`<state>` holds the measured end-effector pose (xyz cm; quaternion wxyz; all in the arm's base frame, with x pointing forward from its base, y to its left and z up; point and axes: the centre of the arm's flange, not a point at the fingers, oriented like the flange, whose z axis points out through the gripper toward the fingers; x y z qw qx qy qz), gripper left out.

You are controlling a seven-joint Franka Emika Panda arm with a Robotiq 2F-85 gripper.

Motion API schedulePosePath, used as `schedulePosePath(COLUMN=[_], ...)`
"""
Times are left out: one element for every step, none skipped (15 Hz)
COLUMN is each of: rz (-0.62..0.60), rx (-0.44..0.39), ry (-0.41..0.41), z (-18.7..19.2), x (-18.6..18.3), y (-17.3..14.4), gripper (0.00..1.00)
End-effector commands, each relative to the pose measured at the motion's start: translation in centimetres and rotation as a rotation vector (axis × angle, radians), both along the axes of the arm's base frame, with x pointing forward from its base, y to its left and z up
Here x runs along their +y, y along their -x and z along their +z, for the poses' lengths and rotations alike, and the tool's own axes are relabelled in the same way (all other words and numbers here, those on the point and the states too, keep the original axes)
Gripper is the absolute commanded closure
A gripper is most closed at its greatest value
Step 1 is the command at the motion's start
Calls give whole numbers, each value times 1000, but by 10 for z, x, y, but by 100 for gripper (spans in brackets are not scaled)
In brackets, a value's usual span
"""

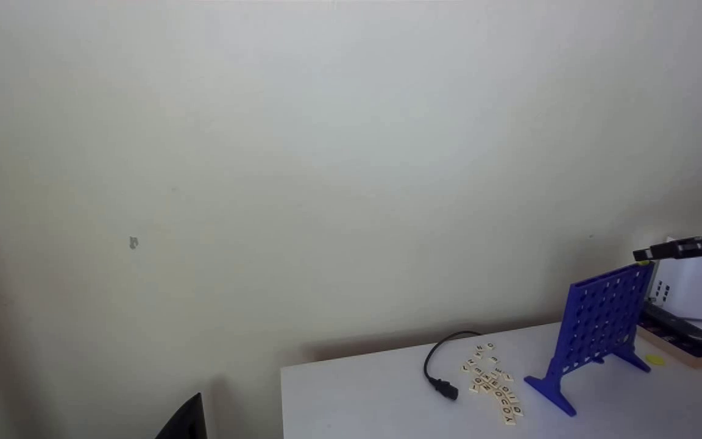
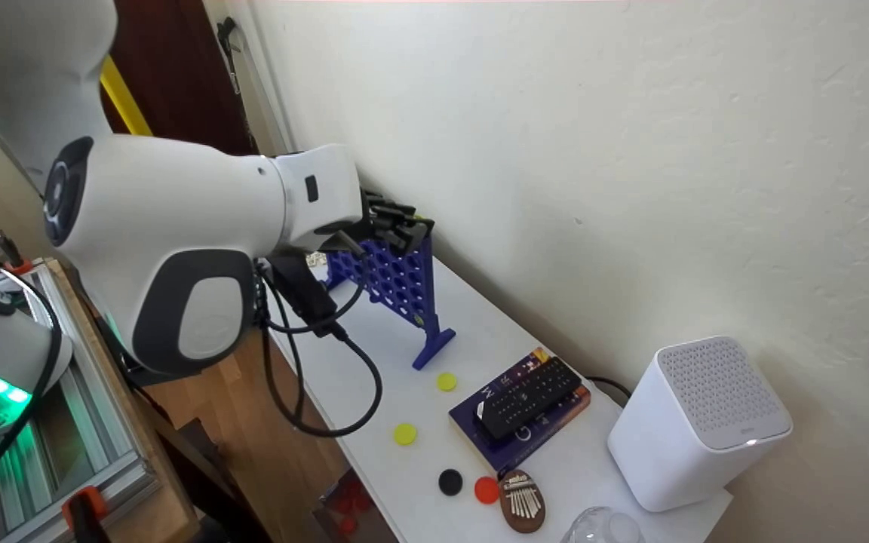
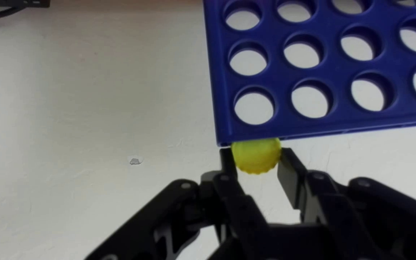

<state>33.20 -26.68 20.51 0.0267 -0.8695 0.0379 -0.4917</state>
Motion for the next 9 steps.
schedulePosePath(rz=[-17, -18, -18, -19, -19, -17, -16, -15, -13], rx=[53, 51, 53, 54, 54, 56, 61, 63, 61], ry=[8, 12, 13, 13, 14, 14, 17, 16, 16], z=[-14, -14, -15, -15, -15, -15, -15, -15, -14], x=[9, 8, 8, 8, 8, 9, 9, 9, 9], y=[6, 6, 5, 5, 5, 5, 4, 4, 5], gripper=[90, 90, 90, 90, 90, 90, 90, 90, 90])
